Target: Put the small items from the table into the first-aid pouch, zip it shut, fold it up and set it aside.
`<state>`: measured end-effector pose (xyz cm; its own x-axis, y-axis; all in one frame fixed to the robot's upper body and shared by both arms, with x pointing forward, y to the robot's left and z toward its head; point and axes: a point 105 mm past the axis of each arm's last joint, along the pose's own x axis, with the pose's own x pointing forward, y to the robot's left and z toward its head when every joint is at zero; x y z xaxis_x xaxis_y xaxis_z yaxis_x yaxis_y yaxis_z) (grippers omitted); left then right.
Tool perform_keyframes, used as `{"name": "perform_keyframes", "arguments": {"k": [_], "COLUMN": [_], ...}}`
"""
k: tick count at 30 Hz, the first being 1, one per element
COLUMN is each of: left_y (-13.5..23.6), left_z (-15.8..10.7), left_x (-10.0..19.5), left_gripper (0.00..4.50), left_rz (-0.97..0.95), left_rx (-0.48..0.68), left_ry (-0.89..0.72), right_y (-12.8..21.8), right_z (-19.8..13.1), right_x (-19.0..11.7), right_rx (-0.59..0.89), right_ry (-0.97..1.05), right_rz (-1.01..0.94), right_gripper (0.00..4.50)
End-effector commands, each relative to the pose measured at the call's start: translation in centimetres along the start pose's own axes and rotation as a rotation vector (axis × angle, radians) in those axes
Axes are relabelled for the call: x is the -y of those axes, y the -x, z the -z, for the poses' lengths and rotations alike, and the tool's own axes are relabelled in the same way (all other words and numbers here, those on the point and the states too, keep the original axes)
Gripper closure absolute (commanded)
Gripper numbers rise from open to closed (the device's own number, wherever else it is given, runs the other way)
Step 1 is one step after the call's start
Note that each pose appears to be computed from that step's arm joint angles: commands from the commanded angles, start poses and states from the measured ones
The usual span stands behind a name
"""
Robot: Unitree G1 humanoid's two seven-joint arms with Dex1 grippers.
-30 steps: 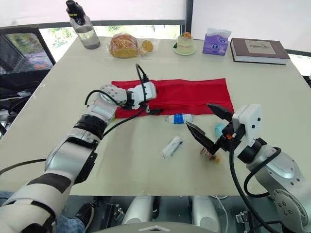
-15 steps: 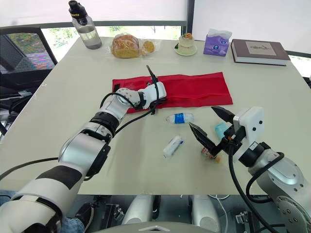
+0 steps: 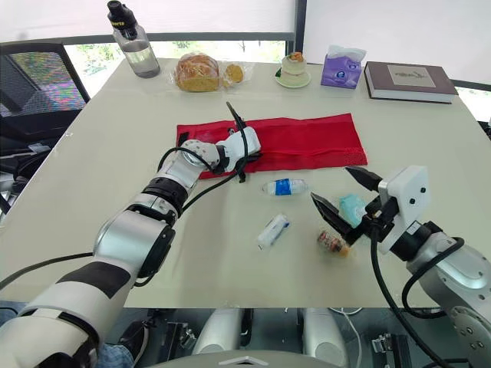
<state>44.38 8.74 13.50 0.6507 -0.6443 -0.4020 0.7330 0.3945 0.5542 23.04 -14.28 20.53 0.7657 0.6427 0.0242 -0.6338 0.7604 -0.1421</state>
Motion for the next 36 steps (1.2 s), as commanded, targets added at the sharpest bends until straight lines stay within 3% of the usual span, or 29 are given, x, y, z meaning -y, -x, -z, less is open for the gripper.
{"name": "perform_keyframes", "arguments": {"k": [1, 7, 20, 25, 36], "left_y": [1.1, 1.9, 2.0, 1.8, 1.5], "left_z": [-2.2, -3.6, -3.6, -3.5, -3.4], "left_x": [-1.8, -2.6, -2.4, -2.1, -1.7], "left_gripper": [4.40, 4.40, 4.40, 4.40, 4.40], "left_rz": [-0.037, -0.046, -0.043, -0.031, -0.031], "left_rx": [0.081, 0.119, 0.124, 0.122, 0.126], "left_ry": [-0.035, -0.062, -0.050, -0.048, -0.029], "right_y": [0.5, 0.3, 0.4, -1.7, -8.6], "right_z": [-1.0, -0.8, 0.5, 2.9, 6.8], "right_x": [0.6, 0.5, 2.1, 3.9, 4.7], "right_rx": [0.026, 0.021, -0.029, -0.108, -0.292], "right_ry": [0.050, 0.057, 0.163, 0.251, 0.310], "right_rz": [0.001, -0.029, -0.110, -0.249, -0.493], "right_gripper": [0.00, 0.00, 0.00, 0.00, 0.00]}}
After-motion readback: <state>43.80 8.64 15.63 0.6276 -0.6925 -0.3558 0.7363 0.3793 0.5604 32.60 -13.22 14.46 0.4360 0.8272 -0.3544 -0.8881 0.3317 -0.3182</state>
